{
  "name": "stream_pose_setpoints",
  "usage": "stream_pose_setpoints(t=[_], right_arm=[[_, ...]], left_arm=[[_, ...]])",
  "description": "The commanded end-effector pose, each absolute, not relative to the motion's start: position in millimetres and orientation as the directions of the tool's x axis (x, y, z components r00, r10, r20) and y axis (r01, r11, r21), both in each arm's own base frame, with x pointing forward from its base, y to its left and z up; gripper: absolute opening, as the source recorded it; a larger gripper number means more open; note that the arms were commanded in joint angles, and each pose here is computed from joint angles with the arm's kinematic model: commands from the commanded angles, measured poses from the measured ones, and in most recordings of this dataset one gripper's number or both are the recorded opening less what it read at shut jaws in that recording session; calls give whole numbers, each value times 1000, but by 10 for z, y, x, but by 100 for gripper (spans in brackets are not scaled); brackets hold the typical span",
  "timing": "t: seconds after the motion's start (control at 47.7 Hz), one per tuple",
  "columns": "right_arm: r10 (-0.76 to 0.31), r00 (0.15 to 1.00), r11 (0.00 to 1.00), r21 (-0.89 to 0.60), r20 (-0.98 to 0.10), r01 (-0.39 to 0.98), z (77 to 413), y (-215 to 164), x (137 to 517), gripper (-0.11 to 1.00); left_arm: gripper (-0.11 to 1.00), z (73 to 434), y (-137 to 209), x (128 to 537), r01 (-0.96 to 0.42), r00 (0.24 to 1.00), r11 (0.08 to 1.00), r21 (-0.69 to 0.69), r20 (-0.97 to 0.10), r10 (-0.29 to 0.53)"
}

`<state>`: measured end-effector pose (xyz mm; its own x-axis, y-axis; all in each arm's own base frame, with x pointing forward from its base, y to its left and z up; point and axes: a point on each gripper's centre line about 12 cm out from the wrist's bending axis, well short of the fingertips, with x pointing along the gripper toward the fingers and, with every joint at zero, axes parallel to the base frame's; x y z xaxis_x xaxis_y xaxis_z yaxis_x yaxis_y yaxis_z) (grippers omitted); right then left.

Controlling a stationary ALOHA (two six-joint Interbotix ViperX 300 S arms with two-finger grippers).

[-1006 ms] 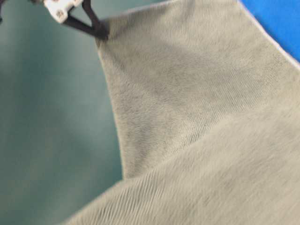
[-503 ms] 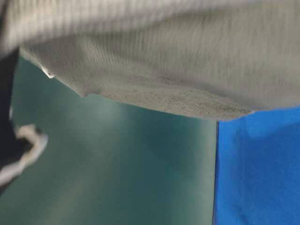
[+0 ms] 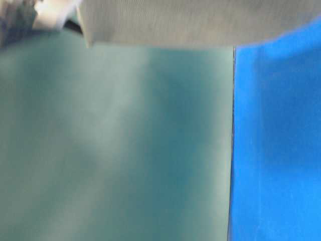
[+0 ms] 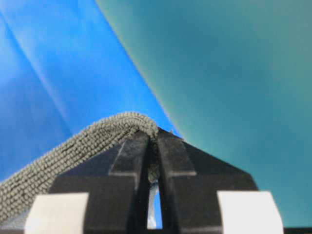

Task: Fold a large towel.
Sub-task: 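Lift the towel and swing the left gripper down to rotate it vertical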

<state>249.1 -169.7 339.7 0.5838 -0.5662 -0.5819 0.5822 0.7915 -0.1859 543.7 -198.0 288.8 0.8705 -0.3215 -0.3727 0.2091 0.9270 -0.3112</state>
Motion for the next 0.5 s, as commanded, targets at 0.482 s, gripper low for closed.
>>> stream_pose_setpoints(t=[0.482], right_arm=[[-464, 562, 859, -191, -685, 475, 2639, -1853, 3276, 2]], left_arm=[[3, 2406, -2024, 4538, 84, 802, 857, -509, -475, -361]])
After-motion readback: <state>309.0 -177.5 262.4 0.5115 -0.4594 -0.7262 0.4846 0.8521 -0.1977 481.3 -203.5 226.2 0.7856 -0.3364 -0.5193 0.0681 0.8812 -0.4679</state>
